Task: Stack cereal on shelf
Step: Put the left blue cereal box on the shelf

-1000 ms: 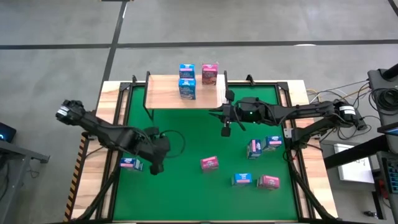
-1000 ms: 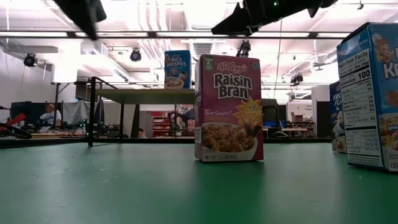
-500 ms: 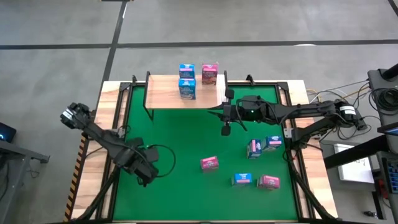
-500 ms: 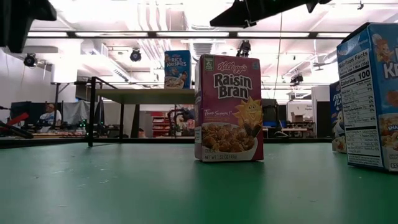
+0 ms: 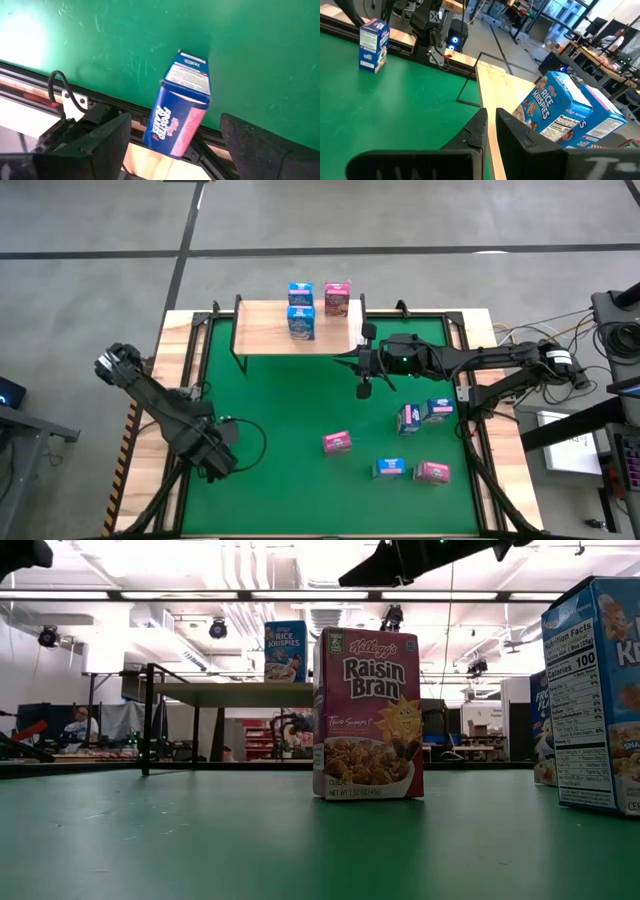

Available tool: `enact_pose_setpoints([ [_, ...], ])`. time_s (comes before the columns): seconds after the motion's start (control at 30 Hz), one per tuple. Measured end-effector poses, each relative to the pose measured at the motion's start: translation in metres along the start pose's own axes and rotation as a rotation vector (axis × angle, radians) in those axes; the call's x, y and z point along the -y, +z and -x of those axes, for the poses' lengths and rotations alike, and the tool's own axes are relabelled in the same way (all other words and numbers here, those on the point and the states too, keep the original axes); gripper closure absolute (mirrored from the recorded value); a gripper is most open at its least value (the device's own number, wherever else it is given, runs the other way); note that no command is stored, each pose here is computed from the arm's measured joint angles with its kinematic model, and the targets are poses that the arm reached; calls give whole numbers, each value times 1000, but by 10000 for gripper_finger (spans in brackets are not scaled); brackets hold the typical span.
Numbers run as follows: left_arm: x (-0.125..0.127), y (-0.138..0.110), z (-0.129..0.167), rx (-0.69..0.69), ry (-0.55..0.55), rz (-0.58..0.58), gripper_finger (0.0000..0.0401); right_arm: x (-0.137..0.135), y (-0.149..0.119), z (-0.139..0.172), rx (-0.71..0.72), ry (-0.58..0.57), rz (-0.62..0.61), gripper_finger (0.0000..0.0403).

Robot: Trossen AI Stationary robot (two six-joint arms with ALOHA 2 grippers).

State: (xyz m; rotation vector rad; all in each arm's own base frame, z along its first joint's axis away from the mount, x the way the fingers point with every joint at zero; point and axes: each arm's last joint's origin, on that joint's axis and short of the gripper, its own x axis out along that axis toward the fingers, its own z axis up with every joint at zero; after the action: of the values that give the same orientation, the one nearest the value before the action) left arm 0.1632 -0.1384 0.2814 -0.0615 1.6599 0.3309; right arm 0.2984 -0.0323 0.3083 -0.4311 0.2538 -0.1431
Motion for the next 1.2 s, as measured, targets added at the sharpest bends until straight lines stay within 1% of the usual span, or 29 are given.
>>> enact_pose_setpoints([
  [0.2,-12,-8,-1,25,-36,11,113,0,-2,0,-16,4,5,376],
  [0.4,-9,-10,-19,58,-135,8,113,4,-6,-1,-42,-4,-17,376],
  [0.67,-12,-14,-41,17,-108,-28,121,9,-13,-2,-68,-20,-58,376],
  [0.8,-10,-13,-42,24,-117,-44,146,8,-15,-2,-73,-17,-60,376],
  [1.07,-9,-13,-40,28,-134,-37,230,7,-17,-2,-93,-10,-65,376],
  [1.2,-8,-12,-40,33,-144,-22,255,7,-17,-2,-96,-9,-80,376],
])
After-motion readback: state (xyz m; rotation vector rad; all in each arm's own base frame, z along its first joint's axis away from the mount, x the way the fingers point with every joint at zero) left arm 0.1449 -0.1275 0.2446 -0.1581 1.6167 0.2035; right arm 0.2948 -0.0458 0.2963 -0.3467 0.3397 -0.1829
